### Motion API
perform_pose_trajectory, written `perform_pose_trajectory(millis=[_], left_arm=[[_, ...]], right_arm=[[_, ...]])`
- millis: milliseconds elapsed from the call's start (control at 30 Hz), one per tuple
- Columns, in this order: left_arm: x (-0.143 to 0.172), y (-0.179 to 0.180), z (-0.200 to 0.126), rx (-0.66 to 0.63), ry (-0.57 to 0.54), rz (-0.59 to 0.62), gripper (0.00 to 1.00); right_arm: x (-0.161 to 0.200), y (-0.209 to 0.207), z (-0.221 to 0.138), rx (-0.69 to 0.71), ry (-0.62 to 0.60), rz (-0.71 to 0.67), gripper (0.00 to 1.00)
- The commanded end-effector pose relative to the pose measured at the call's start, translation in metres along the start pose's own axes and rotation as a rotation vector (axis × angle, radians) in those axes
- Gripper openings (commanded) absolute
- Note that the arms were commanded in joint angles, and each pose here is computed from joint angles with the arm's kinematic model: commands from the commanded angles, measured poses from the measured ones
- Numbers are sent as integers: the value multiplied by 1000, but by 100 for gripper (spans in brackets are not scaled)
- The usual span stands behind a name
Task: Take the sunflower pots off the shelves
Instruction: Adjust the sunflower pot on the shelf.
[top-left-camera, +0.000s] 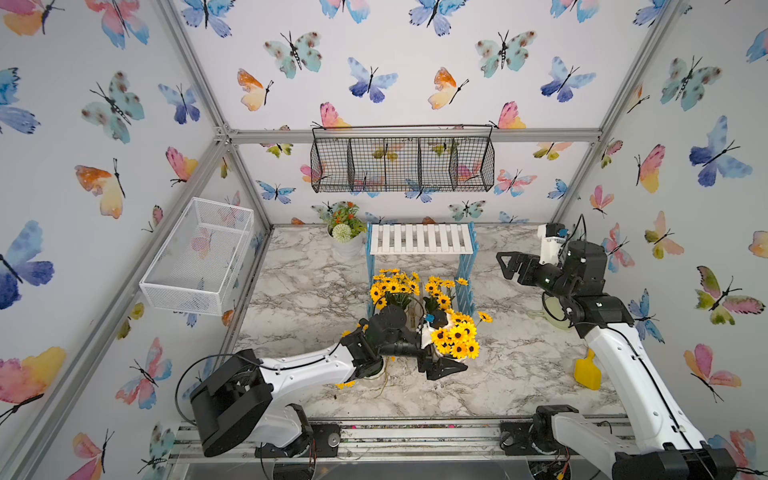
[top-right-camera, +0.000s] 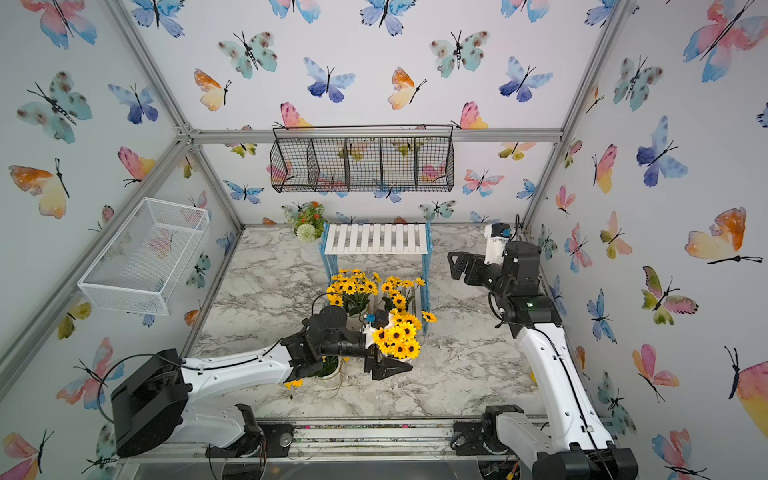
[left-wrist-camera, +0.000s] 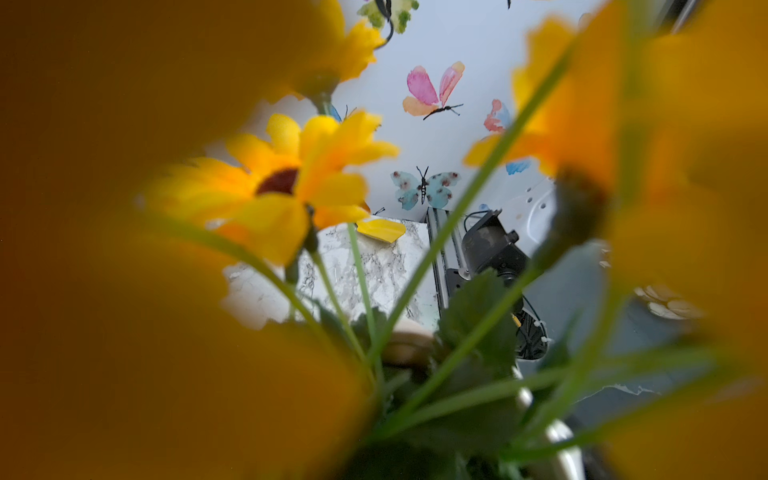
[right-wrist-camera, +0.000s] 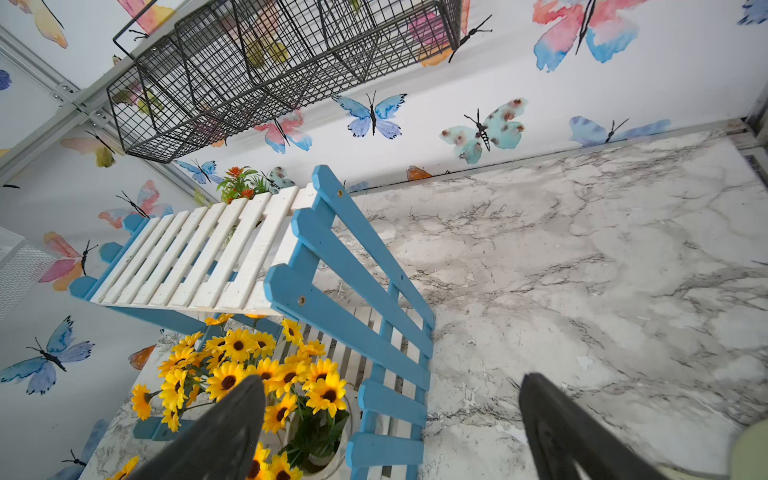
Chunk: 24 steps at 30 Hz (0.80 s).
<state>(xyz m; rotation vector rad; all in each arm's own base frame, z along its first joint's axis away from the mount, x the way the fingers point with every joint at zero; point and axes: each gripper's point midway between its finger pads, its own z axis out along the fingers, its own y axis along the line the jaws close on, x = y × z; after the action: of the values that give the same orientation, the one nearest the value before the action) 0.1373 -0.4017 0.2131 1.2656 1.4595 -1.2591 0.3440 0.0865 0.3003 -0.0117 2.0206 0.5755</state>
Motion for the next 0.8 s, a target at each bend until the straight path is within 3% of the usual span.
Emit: perform_pose_trajectory(millis=[0, 267, 767], left_arm=[[-29, 2, 6, -21, -131, 55, 0], [-10, 17, 18, -82, -158, 40, 0], [19, 20, 50, 7, -162, -21, 0]], right_arm=[[2, -5, -2, 21, -7, 13, 98], [7, -9, -2, 20, -5, 23, 98], [12, -11, 0, 8, -10, 29, 98]])
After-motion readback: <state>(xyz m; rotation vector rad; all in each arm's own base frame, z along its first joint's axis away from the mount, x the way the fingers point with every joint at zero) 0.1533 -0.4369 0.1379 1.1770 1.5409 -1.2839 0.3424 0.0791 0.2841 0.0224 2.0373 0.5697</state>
